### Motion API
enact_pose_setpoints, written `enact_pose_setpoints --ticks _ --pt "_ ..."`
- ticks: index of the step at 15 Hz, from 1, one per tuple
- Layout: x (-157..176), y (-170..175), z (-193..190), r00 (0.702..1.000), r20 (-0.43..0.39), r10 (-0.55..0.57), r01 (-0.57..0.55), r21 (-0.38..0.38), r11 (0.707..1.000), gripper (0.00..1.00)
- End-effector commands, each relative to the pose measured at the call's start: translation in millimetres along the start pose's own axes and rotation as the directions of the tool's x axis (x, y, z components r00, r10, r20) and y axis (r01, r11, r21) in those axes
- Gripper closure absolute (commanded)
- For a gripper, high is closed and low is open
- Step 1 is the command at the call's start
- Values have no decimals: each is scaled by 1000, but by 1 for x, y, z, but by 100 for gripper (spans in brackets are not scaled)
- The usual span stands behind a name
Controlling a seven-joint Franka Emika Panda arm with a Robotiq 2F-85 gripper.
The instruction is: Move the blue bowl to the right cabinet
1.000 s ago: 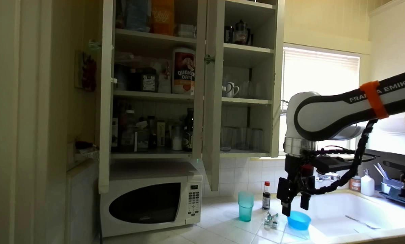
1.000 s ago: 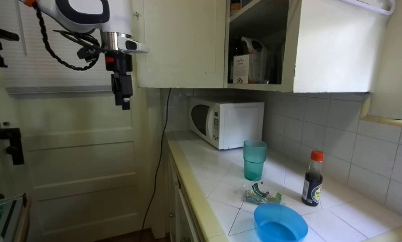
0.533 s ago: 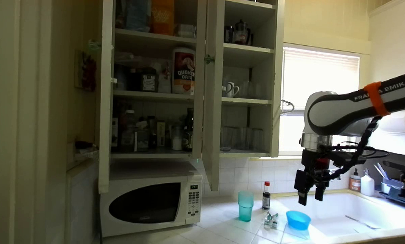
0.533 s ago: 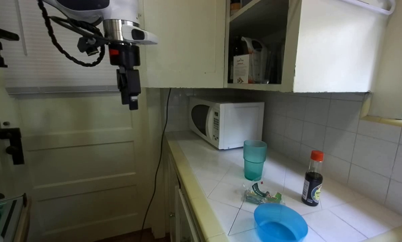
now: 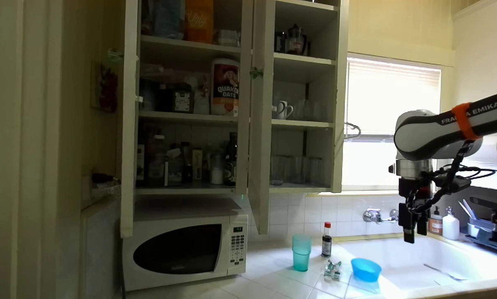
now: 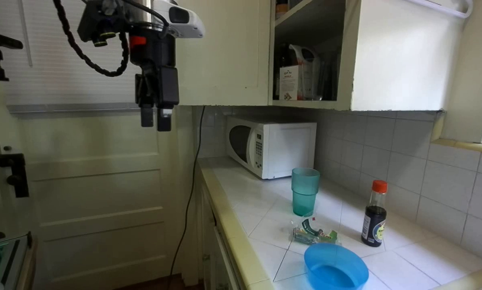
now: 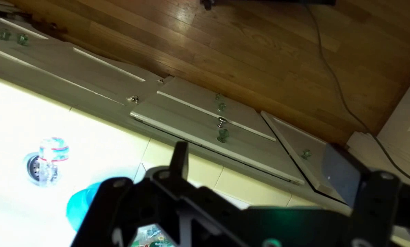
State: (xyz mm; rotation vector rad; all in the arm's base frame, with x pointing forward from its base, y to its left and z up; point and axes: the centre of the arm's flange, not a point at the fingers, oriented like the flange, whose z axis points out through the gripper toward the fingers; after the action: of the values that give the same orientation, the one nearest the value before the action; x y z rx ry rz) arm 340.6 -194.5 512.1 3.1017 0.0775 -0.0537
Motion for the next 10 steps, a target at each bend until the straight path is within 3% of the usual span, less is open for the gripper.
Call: enact_pose_setpoints --ticks 1,5,10 --pt "2 0 0 1000 2 -2 2 -1 1000 0" --pt "6 -1 1 1000 -13 -9 9 -25 1000 0" --pt "42 41 -15 977 -45 -206 188 -262 947 0"
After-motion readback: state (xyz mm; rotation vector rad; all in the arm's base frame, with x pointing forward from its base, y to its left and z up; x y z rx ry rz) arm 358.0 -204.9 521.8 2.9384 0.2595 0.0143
